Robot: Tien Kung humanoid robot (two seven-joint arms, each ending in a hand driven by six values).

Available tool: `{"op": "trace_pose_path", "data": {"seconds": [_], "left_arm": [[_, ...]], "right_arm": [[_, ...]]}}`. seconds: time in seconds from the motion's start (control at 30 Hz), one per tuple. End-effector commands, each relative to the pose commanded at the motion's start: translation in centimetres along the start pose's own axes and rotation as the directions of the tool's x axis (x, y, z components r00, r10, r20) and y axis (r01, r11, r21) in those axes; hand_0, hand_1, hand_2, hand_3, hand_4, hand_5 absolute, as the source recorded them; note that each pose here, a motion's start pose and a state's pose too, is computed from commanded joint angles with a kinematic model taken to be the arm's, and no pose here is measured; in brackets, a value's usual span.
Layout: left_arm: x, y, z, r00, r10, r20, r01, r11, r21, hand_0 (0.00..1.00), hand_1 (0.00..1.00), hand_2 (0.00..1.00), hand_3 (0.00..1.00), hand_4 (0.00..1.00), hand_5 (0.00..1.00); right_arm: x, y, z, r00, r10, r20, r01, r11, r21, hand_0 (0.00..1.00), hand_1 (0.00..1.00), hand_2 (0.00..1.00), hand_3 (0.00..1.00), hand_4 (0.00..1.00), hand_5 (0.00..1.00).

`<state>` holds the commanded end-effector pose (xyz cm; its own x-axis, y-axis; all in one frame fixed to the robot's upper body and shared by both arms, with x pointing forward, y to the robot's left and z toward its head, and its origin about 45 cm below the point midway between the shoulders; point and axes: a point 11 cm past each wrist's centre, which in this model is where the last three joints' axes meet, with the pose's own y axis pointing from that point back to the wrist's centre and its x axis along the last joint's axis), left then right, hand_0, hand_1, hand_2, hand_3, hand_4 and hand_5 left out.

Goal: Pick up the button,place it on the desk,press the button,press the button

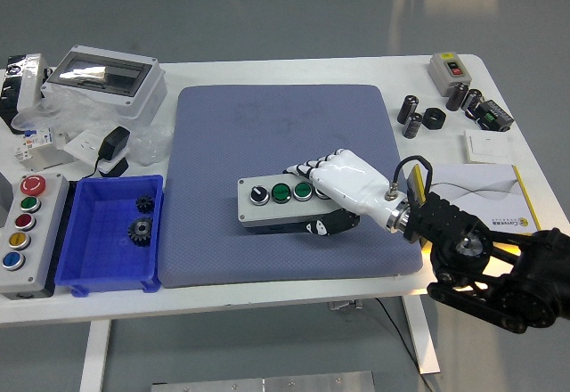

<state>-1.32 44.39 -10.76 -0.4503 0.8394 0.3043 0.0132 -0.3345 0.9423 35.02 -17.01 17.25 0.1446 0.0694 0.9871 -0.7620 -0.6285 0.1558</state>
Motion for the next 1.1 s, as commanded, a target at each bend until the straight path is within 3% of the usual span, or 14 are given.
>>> {"op": "trace_pose_path", "data": {"seconds": [0.03, 0.07, 0.23, 0.27, 0.43, 0.47, 0.63, 0.67, 1.03, 1.07, 1.1], "left_arm": [[0.0, 0.0, 0.0, 1.0, 0.0, 0.0, 0.0, 1.0, 0.0, 0.657, 0.631, 0.62, 0.717, 0.811, 0.259], [0.0, 0.0, 0.0, 1.0, 0.0, 0.001, 0.0, 1.0, 0.0, 0.656, 0.63, 0.62, 0.717, 0.812, 0.26], [0.0, 0.0, 0.0, 1.0, 0.0, 0.001, 0.0, 1.0, -0.001, 0.656, 0.63, 0.62, 0.717, 0.812, 0.26], [0.0, 0.0, 0.0, 1.0, 0.0, 0.001, 0.0, 1.0, -0.001, 0.656, 0.63, 0.62, 0.717, 0.812, 0.259], [0.0, 0.0, 0.0, 1.0, 0.0, 0.002, 0.0, 1.0, -0.001, 0.656, 0.63, 0.62, 0.717, 0.812, 0.259], [0.0, 0.0, 0.0, 1.0, -0.001, 0.002, 0.001, 1.0, -0.001, 0.656, 0.63, 0.62, 0.717, 0.813, 0.261], [0.0, 0.0, 0.0, 1.0, -0.001, 0.003, 0.001, 1.0, -0.001, 0.656, 0.63, 0.62, 0.717, 0.813, 0.261], [0.0, 0.0, 0.0, 1.0, -0.001, 0.003, 0.001, 1.0, -0.001, 0.656, 0.63, 0.62, 0.718, 0.813, 0.262], [0.0, 0.0, -0.1, 1.0, 0.0, 0.006, 0.0, 1.0, 0.001, 0.655, 0.63, 0.62, 0.718, 0.813, 0.263], [0.0, 0.0, -0.1, 1.0, 0.0, 0.006, 0.0, 1.0, 0.001, 0.655, 0.63, 0.62, 0.718, 0.814, 0.262], [0.0, 0.0, -0.1, 1.0, 0.0, 0.006, 0.0, 1.0, 0.001, 0.655, 0.63, 0.62, 0.718, 0.814, 0.262]], "right_arm": [[-0.1, -0.1, 0.1, 1.0, -0.005, 0.002, 0.005, 1.0, -0.006, 0.181, 0.346, 0.381, 0.391, 0.186, 0.002], [-0.3, -0.1, 0.2, 1.0, -0.01, 0.004, 0.01, 1.0, -0.01, 0.22, 0.371, 0.424, 0.455, 0.252, 0.002], [-1.0, -0.1, 0.4, 0.999, -0.044, 0.032, 0.045, 0.999, -0.025, 0.22, 0.371, 0.424, 0.455, 0.252, 0.002], [-1.2, 0.0, 0.4, 0.998, -0.052, 0.039, 0.053, 0.998, -0.026, 0.354, 0.544, 0.575, 0.642, 0.278, 0.002], [-1.5, 0.1, 0.5, 0.994, -0.076, 0.079, 0.079, 0.996, -0.031, 0.354, 0.544, 0.575, 0.642, 0.278, 0.002], [-1.5, 0.1, 0.5, 0.993, -0.077, 0.087, 0.08, 0.996, -0.031, 0.646, 0.71, 0.683, 0.684, 0.321, 0.041], [-1.4, 0.2, 0.6, 0.991, -0.082, 0.11, 0.087, 0.996, -0.035, 0.646, 0.71, 0.683, 0.684, 0.321, 0.041], [-1.5, 0.2, 0.6, 0.99, -0.084, 0.115, 0.089, 0.995, -0.036, 0.74, 0.759, 0.742, 0.695, 0.371, 0.078], [-1.7, 0.4, 0.7, 0.984, -0.096, 0.15, 0.104, 0.994, -0.041, 0.763, 0.781, 0.771, 0.712, 0.435, 0.101], [-1.6, 0.4, 0.7, 0.983, -0.097, 0.155, 0.105, 0.994, -0.041, 0.799, 0.817, 0.803, 0.817, 0.516, 0.095], [-1.6, 0.5, 0.7, 0.982, -0.098, 0.162, 0.106, 0.993, -0.042, 0.799, 0.817, 0.803, 0.817, 0.516, 0.095]]}}
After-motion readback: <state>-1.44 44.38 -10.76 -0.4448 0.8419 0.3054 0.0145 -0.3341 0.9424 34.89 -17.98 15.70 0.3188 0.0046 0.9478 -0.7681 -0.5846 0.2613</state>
